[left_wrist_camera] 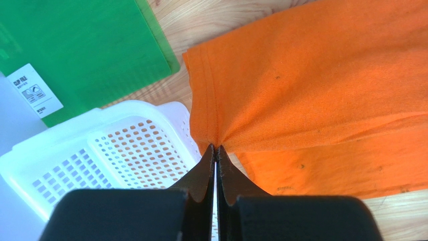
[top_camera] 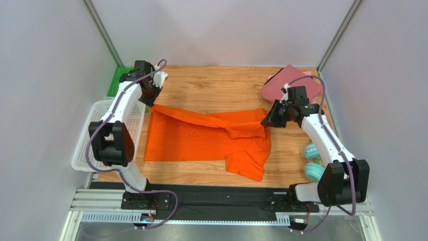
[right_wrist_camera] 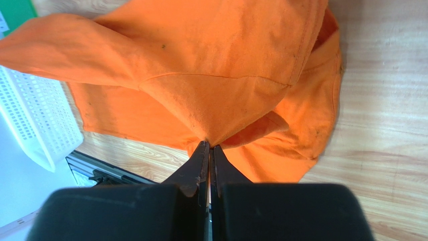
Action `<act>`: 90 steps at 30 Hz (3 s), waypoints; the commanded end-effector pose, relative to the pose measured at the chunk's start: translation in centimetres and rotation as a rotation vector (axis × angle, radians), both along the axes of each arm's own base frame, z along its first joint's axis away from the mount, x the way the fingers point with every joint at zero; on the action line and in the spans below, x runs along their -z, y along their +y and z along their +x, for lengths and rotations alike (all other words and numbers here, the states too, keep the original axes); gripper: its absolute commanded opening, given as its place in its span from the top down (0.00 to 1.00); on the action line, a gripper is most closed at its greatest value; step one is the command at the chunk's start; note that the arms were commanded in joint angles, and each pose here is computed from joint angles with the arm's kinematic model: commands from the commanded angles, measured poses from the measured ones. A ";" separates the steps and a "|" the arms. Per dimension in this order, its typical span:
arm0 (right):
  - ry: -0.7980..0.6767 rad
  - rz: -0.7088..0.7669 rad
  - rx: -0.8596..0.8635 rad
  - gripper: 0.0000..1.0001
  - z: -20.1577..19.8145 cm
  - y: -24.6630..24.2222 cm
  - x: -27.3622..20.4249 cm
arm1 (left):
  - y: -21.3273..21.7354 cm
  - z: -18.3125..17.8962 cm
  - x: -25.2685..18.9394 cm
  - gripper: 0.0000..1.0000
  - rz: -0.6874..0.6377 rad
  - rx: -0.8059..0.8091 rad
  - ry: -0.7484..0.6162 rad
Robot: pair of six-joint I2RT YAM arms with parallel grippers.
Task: Fold and stack the t-shirts
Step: Fold the tshirt
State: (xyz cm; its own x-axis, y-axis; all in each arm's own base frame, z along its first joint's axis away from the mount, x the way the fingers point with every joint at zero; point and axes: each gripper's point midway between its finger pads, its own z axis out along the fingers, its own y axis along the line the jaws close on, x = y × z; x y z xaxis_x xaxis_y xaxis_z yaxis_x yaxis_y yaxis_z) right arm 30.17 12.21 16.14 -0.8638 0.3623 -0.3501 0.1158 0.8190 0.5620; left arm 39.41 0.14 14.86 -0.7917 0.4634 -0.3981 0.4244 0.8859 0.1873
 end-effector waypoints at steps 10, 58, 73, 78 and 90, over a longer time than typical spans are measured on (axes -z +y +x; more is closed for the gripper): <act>-0.015 -0.021 0.017 1.00 -0.4 -0.5 0.5 | -1.1 -1.9 -1.8 1.00 0.003 0.071 -0.051; 0.133 -0.038 -0.036 0.67 11.7 3.8 8.0 | -8.2 1.1 7.5 0.44 -0.130 0.082 0.245; 0.226 -0.132 -0.001 0.68 11.1 0.9 12.7 | -1.9 1.4 11.9 0.47 -0.028 -0.007 0.323; 0.235 -0.136 0.045 0.68 12.0 -1.0 13.4 | -0.3 2.2 11.8 0.48 0.008 -0.010 0.301; 0.235 -0.102 0.099 0.69 16.8 -2.8 13.8 | 1.5 7.5 12.4 0.49 0.098 -0.064 0.255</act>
